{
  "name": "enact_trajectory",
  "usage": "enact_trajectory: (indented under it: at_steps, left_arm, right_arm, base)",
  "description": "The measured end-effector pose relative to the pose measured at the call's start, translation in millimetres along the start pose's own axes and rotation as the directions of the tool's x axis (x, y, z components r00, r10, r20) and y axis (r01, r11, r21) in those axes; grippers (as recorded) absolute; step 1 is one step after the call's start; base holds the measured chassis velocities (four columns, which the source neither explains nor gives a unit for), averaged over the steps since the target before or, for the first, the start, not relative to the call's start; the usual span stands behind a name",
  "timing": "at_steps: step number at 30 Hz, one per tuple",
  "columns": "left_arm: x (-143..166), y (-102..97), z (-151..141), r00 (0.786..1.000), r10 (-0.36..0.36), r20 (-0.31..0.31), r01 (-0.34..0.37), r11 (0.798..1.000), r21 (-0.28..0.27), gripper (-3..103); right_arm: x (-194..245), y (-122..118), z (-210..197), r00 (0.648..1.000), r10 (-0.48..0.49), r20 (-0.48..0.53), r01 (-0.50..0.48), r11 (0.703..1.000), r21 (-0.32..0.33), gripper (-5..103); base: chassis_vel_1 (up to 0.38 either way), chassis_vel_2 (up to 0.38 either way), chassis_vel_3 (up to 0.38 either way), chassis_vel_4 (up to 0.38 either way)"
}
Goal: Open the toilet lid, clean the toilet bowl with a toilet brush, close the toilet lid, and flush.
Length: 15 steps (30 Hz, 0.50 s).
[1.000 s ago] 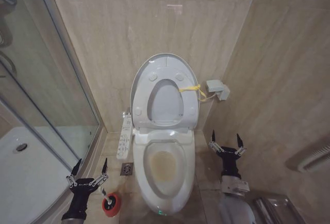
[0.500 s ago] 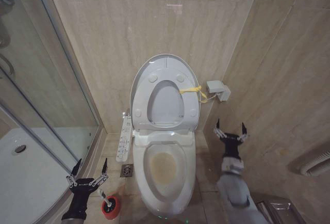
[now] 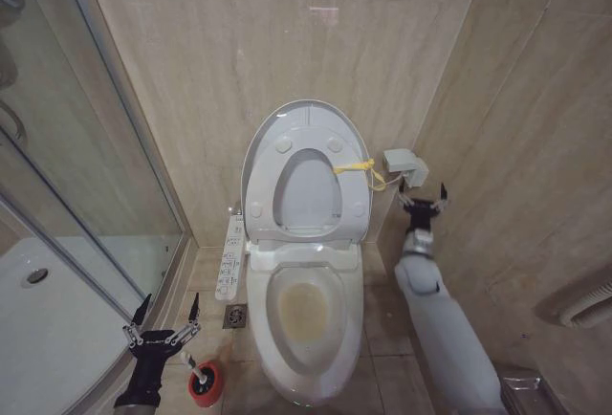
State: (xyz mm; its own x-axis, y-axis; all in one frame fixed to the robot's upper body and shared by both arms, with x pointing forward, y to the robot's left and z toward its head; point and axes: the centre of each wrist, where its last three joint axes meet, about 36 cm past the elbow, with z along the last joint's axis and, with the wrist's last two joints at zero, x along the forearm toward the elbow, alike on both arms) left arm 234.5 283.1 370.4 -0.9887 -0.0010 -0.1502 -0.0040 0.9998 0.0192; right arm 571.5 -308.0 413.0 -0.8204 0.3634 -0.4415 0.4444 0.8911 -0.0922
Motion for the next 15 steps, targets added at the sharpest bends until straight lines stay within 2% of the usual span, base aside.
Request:
enact_trajectory:
  at_steps: [8, 15]
  left_arm:
    - [0, 0.0, 0, 1.000, 0.000, 0.000, 0.000, 1.000, 0.000, 100]
    - [0, 0.0, 0, 1.000, 0.000, 0.000, 0.000, 1.000, 0.000, 100]
  right_arm:
    - [-45, 20, -14, 0.999, -0.021, 0.037, 0.021, 1.000, 0.001, 100]
    - [-55, 41, -23, 0.996, -0.073, 0.047, 0.073, 0.997, 0.010, 100]
  base:
    - [0.000, 0.000, 0.000, 0.000]
    - [0.000, 0.000, 0.000, 0.000]
